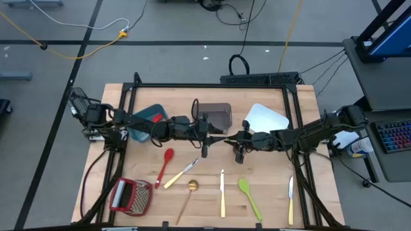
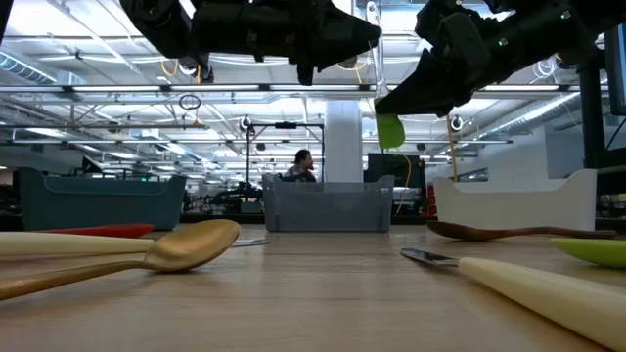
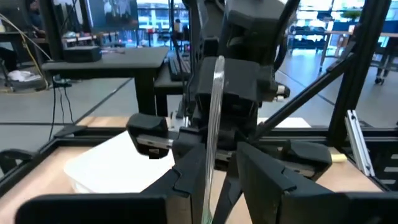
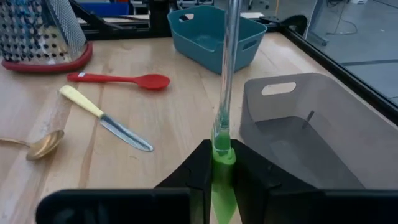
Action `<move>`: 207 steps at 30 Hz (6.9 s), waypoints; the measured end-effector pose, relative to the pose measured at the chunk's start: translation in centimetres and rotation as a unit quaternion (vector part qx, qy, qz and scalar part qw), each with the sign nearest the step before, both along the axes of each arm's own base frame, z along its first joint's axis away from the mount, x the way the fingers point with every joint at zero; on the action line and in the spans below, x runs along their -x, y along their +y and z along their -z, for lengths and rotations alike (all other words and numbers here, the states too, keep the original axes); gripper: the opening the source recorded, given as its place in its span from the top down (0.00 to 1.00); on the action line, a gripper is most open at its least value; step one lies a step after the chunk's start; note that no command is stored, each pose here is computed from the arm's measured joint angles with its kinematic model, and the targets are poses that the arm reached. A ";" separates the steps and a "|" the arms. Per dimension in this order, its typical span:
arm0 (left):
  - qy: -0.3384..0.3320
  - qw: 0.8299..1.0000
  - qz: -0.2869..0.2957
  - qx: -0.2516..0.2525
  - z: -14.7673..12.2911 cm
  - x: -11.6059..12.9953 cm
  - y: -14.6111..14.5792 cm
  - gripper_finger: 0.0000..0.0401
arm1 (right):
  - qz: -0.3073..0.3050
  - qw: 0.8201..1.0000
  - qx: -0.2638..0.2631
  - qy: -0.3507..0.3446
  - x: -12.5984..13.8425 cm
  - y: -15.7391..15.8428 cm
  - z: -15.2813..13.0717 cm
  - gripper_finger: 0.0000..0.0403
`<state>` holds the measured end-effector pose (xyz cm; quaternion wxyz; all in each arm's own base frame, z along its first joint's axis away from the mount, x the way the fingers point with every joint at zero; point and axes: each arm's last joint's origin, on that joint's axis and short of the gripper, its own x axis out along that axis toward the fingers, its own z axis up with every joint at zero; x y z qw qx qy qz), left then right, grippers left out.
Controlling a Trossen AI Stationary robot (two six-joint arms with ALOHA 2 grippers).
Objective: Pick & Place Kitchen Items
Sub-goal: Put the green spatula into the blue bin, then put the wooden serving spoon into the white bin
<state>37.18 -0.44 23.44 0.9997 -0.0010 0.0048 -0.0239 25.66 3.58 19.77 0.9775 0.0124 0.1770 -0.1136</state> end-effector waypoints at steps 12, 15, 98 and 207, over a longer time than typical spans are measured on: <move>-0.025 1.000 -0.011 0.003 -0.5 0.0 1.0 0.77 | 0.007 1.000 0.001 0.001 0.0 -0.4 0.0 0.91; -0.045 0.999 -0.011 -0.003 -0.9 0.1 1.0 0.77 | 0.015 1.000 0.001 0.001 -0.1 -0.8 0.0 0.91; 0.483 0.793 -0.363 0.070 -2.8 17.0 5.3 0.99 | 0.004 0.999 -0.053 -0.011 0.2 -2.4 0.8 0.59; 0.381 0.873 -0.246 0.179 -0.4 13.9 2.6 0.64 | 0.024 0.898 -0.102 0.428 6.5 -2.0 6.6 0.63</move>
